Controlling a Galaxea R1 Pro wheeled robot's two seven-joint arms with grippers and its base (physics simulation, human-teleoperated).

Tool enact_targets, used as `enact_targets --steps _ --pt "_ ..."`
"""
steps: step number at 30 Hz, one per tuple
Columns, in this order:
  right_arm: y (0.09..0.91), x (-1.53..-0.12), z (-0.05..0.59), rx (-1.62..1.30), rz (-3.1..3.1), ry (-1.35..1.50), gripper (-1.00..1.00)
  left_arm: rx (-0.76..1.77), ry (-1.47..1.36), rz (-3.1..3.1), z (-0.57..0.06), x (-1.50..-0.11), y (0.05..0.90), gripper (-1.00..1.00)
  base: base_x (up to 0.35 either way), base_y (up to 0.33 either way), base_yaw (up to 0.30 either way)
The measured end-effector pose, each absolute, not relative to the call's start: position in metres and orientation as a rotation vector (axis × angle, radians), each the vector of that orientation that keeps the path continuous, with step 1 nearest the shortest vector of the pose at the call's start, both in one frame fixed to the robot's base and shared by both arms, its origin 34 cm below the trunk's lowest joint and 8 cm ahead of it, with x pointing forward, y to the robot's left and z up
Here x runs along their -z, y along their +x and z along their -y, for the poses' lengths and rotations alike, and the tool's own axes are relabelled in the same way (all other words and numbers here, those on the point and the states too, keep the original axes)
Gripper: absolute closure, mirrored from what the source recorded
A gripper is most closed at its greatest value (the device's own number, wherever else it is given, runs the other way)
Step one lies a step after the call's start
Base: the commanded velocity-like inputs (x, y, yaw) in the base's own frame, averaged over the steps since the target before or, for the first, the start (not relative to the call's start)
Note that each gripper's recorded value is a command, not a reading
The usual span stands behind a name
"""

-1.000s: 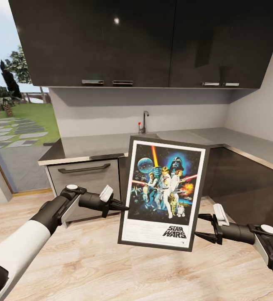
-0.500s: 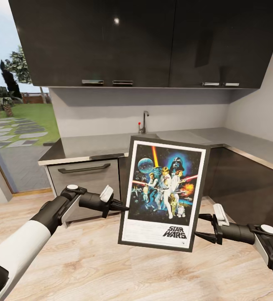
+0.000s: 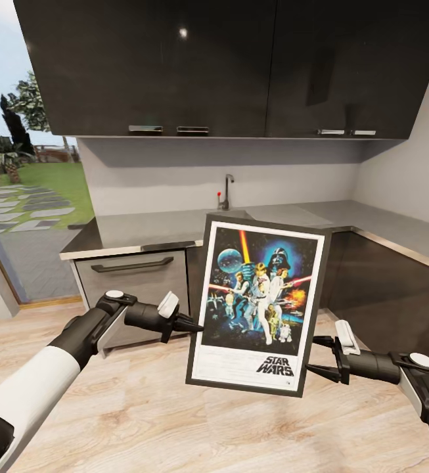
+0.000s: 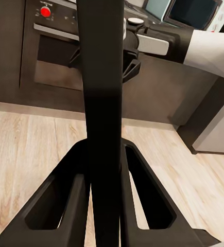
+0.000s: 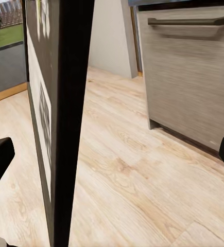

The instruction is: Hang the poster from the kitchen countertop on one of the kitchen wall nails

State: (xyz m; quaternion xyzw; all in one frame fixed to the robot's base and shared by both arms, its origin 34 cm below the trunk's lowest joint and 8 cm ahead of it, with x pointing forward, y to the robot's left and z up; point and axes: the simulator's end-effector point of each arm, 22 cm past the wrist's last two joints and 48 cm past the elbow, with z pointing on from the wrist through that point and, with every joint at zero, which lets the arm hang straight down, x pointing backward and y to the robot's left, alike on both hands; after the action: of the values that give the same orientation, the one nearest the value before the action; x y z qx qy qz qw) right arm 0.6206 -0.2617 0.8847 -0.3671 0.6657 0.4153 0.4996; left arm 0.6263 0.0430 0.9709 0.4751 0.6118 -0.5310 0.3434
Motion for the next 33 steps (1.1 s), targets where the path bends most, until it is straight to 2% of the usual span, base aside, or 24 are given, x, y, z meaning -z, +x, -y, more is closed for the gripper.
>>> enact_targets --steps 22,23,33 --pt "0.6206 -0.8846 0.2617 -1.004 -1.610 -0.888 -1.00 1.392 1.243 -1.575 -0.0343 -0.9730 0.6234 1.00 0.000 0.000 0.000" --pt "0.6206 -0.8846 0.2617 -1.004 -1.610 -0.889 1.00 1.392 1.243 -1.575 -0.0342 -0.9729 0.6233 1.00 0.000 0.000 0.000" --pt "0.6199 -0.8841 0.2616 -1.004 -1.610 -0.890 1.00 1.391 1.243 -1.577 -0.0349 -0.9727 0.6235 1.00 0.000 0.000 0.000"
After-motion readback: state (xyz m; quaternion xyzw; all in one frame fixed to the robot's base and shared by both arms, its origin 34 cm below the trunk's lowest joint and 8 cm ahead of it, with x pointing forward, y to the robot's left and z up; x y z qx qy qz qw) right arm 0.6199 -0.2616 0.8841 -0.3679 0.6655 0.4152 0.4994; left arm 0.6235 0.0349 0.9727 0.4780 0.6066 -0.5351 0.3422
